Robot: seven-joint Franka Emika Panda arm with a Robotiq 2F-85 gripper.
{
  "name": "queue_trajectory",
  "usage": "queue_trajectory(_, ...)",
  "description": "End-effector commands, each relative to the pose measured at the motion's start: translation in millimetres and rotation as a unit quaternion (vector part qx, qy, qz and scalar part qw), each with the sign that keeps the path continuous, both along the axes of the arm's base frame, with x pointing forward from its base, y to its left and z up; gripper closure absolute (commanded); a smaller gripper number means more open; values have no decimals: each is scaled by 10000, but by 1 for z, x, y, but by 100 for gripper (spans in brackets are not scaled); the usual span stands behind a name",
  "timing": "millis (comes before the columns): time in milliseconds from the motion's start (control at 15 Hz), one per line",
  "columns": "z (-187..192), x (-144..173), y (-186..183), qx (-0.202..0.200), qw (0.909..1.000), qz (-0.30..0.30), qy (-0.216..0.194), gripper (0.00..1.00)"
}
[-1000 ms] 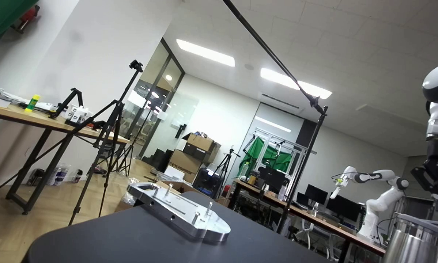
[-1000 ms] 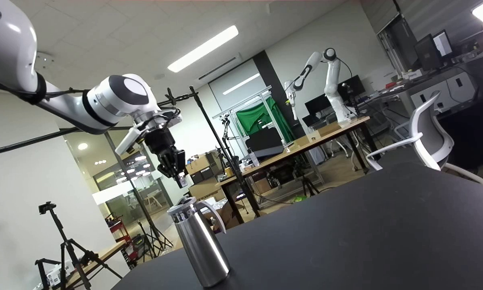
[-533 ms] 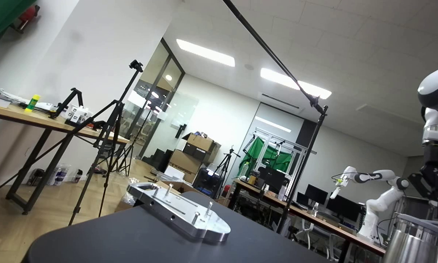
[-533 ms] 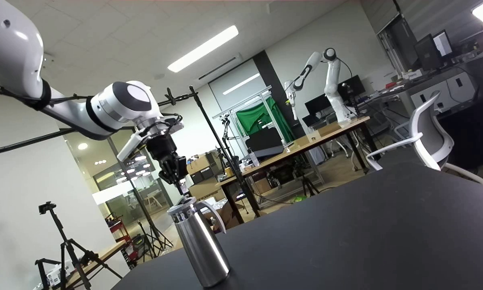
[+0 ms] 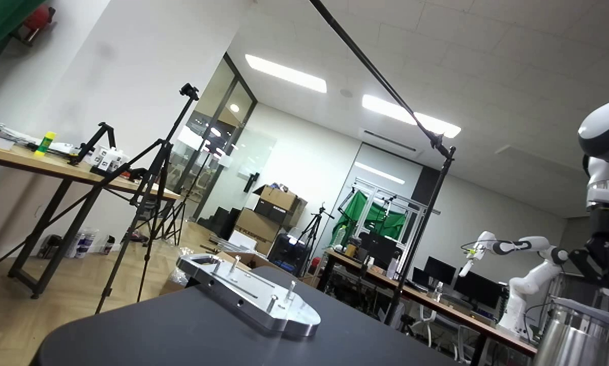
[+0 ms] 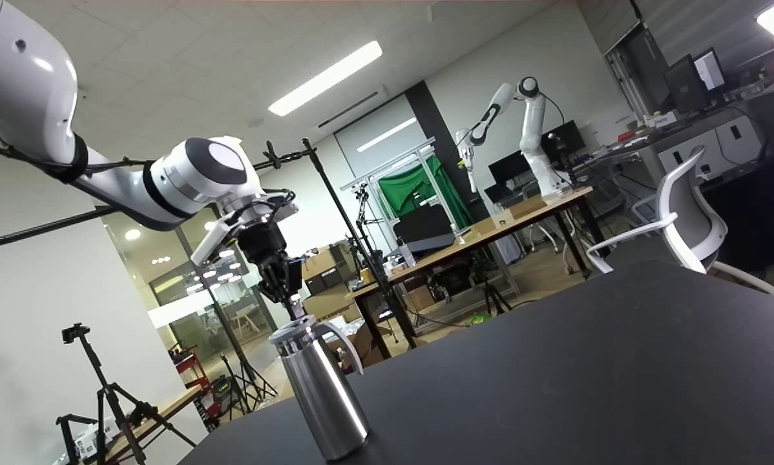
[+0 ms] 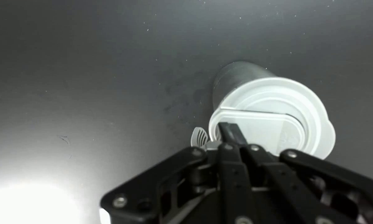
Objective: Open and then close the flask lid
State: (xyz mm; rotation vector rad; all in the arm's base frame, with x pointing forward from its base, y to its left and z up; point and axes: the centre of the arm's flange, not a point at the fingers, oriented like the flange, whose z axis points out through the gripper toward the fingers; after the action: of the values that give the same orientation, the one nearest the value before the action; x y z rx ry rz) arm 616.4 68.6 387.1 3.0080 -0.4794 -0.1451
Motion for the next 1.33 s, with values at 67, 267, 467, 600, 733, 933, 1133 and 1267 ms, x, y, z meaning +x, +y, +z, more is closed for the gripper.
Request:
queue_trajectory(67, -10, -3, -2, -200, 9996, -205, 68, 100)
queue_trajectory(267, -10, -3, 0, -152, 9997, -194, 5, 100)
queue_trajectory(467, -13, -2, 5, -109, 9998, -142, -71, 100)
queue_trajectory(600, -17, -1, 9, -68, 9999, -88, -87, 100)
queue_trajectory(733, -19, -1, 10, -16, 9999, -68, -105, 100)
queue_trajectory(933, -19, 0, 9, 61, 9999, -73, -122, 100)
queue_trajectory(1133, -20, -1, 10, 102, 9998, -48, -169, 100)
queue_trajectory(1267, -25, -2, 13, 168, 9997, 30, -190, 100)
